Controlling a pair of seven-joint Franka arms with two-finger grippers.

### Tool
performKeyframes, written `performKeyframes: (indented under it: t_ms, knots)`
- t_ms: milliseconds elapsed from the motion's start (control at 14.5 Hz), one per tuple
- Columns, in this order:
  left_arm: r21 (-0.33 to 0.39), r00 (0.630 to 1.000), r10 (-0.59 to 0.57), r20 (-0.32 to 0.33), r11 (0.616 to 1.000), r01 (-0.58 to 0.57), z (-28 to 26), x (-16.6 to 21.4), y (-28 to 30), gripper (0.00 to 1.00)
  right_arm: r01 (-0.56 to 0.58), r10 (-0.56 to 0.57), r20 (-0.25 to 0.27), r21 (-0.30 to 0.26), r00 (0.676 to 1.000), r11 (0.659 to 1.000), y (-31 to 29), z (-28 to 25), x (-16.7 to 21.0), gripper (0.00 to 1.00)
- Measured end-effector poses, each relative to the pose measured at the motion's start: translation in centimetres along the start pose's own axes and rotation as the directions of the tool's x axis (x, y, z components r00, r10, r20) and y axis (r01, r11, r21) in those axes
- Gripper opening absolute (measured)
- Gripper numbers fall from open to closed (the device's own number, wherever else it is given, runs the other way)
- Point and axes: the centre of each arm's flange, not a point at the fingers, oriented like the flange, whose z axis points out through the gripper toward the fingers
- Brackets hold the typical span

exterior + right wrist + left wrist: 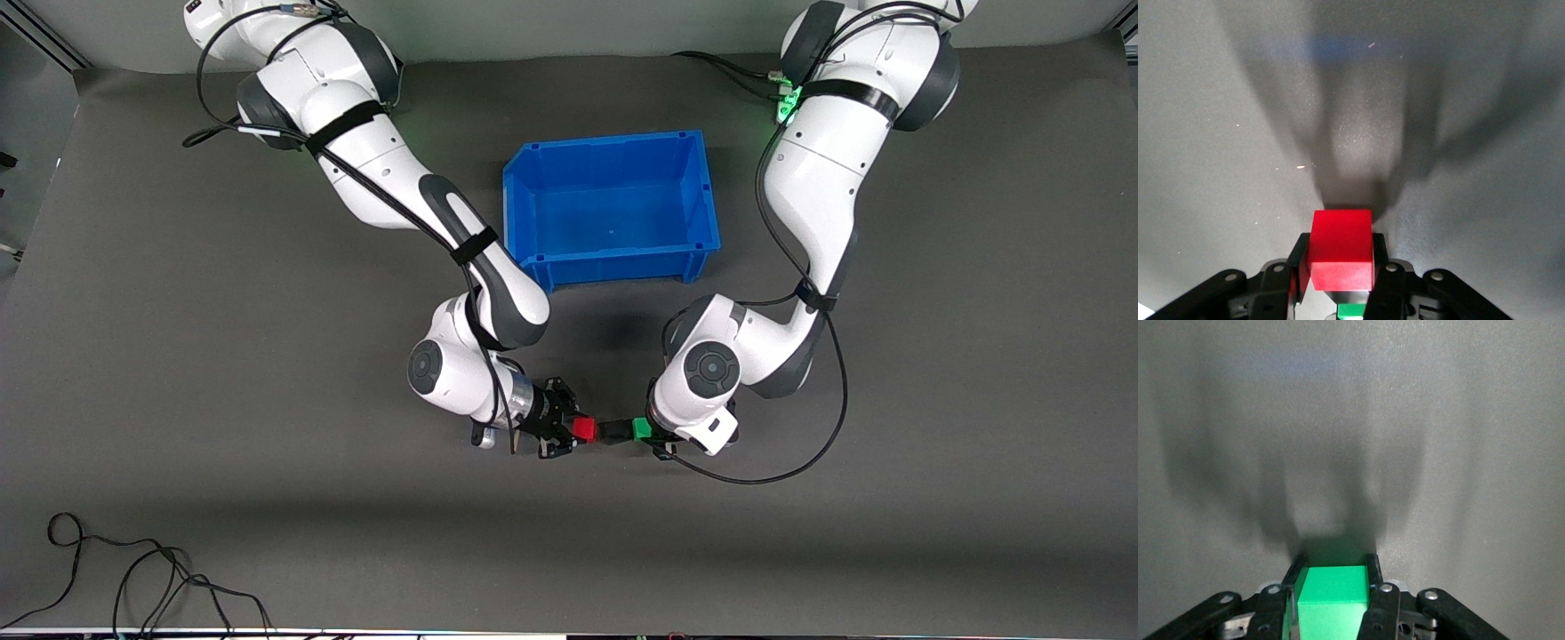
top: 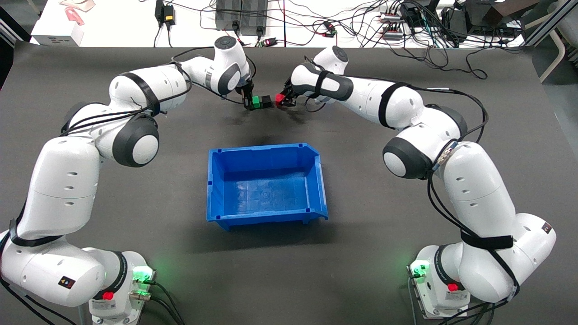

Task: Attach green and red cubes to black cube
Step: 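Press the red and green cubes against the black cube's sides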

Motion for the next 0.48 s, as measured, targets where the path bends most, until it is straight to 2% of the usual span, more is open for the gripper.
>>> performKeyframes:
  t_ms: [482]
  knots:
    - [-0.01,1.0,-0.009,0.009,1.0,0.009,0.16,-0.68,0.17,0.4,0.014,-0.014,0.005,-0.003,1.0,1.0,0.55,0.4,-0.91,0.39]
